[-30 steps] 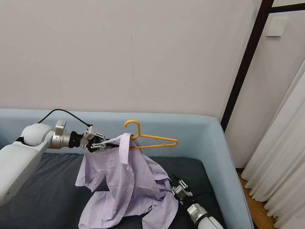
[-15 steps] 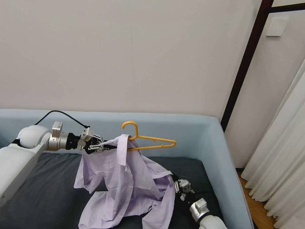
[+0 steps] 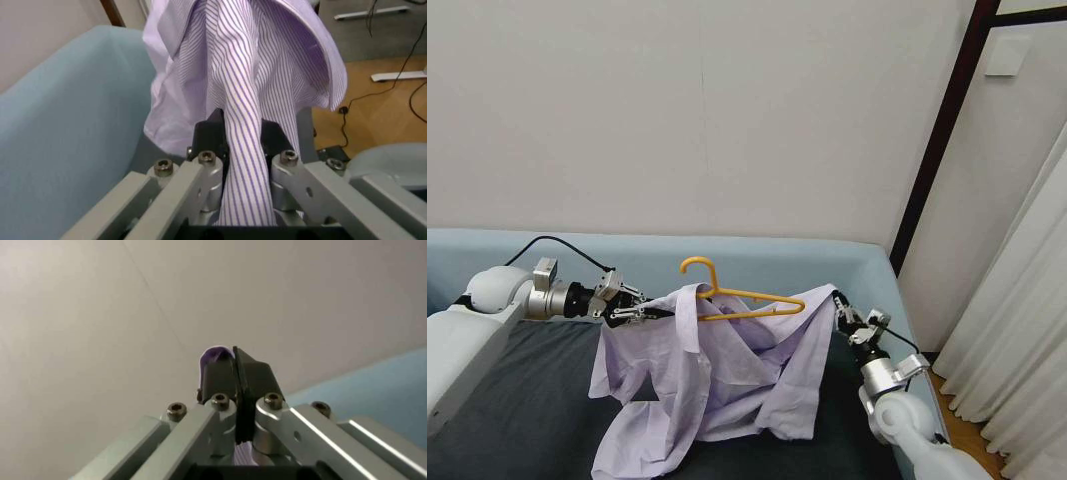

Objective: Pick up the clothes from the sofa and hang them on the clothes hanger.

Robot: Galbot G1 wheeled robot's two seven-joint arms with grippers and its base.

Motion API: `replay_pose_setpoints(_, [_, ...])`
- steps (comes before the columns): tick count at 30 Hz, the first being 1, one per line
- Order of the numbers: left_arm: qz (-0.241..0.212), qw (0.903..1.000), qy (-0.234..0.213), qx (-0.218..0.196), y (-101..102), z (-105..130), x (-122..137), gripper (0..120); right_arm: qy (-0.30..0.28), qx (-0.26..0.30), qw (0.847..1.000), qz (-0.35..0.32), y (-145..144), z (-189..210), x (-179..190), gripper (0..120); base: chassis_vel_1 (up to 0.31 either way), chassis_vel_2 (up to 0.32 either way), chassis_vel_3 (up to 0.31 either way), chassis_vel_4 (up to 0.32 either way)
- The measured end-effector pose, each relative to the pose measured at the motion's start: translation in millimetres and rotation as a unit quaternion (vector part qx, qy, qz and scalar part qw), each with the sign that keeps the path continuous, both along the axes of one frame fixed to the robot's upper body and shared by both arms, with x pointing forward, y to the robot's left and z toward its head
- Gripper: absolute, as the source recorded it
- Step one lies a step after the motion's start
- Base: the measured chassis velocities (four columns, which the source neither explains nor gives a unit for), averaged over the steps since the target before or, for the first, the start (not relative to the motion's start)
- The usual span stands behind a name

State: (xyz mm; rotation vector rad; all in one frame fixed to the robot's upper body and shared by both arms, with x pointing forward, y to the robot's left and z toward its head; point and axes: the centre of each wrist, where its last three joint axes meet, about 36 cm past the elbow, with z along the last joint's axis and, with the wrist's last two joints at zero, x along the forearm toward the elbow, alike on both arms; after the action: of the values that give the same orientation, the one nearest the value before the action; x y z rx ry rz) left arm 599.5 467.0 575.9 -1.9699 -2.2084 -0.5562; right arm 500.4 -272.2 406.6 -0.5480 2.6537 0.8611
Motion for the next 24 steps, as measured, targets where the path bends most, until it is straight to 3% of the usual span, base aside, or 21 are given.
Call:
replay_pose_setpoints(16, [0.040,0.9975,-0.035,0.048,1.9,5.5,6.7,6,-0.090,0.016,0.995,0.041,-5.6,67.8,-6.5,0,0.000,0.000,0.000,0.000])
replay_pose_setpoints(24, [0.062,0.9953,-0.040,0.063,-4.5,-10.4,12.1,6,-0.166,0.019,0.978,0.129,7.7,70.4,-38.9,0,0.000,0.000,0.000,0.000])
